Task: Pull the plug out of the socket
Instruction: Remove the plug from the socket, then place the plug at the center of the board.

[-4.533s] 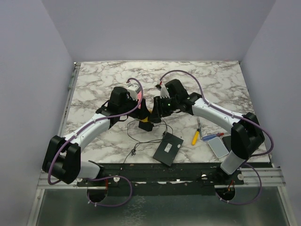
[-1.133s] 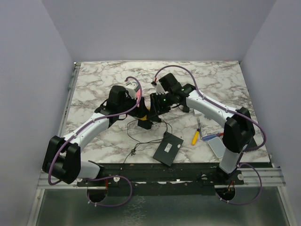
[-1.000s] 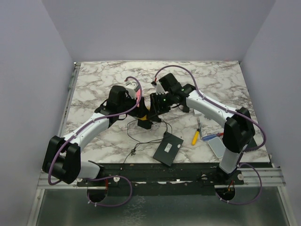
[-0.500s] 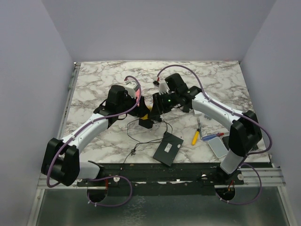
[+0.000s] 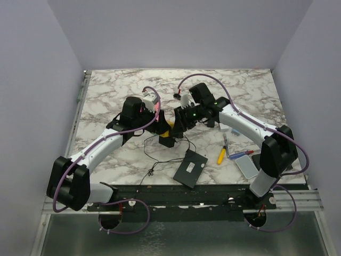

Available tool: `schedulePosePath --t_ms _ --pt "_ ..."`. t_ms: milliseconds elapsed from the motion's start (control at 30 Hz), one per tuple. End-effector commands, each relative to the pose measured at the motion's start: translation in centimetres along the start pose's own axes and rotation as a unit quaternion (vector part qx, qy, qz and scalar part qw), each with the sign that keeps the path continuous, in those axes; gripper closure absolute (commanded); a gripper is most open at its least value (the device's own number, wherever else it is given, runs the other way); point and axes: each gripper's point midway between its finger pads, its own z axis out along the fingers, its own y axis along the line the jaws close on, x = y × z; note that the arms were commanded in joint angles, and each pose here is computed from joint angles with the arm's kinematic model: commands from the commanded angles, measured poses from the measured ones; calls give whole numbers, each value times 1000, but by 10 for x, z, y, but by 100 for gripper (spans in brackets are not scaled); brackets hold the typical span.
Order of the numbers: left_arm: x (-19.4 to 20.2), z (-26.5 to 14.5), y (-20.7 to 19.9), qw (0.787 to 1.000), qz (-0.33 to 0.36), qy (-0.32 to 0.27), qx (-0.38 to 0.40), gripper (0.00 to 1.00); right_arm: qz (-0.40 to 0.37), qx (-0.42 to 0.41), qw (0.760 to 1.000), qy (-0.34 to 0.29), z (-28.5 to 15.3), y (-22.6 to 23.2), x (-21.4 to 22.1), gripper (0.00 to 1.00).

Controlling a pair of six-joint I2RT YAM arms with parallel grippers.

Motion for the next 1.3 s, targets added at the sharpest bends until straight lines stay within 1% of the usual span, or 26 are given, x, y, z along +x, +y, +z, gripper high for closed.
schedulePosePath --t_ms 0,67,133,267,367,467,533,667,833,900,1000,1167,1267 --pt "-13 0 23 999 21 -21 -45 100 -18 -99 995 14 -22 52 3 100" --pt "-14 -1 26 998 22 -24 -54 100 0 -88 996 15 -20 47 1 100" --pt "-15 -2 30 997 21 -27 -68 100 35 -63 997 13 -17 36 -1 100" --pt "-17 -6 36 995 22 -33 -88 100 95 -54 994 15 -16 18 0 100" --pt "-17 -6 38 995 22 -34 -94 100 115 -35 993 19 -12 9 3 100" --pt "-17 -7 41 994 22 -34 -104 100 139 3 990 25 -7 -6 8 100" --pt "-17 -8 42 994 22 -34 -106 100 148 9 989 28 -3 -10 10 100" --pt "-18 -8 41 994 24 -35 -105 100 147 -1 989 15 -1 -8 5 100" --pt "-18 -9 40 994 24 -36 -105 100 138 24 990 -4 -6 -13 -3 100" --pt "-19 -9 40 993 24 -37 -106 100 134 49 990 -18 -11 -19 -7 100" --pt "-20 -11 44 992 24 -41 -118 100 129 110 984 -51 -26 -32 -16 100" --pt "-28 -21 50 987 31 -59 -145 100 120 225 959 -123 -68 -53 -40 100" --pt "-30 -25 54 984 34 -64 -161 100 111 266 943 -165 -97 -56 -57 100"
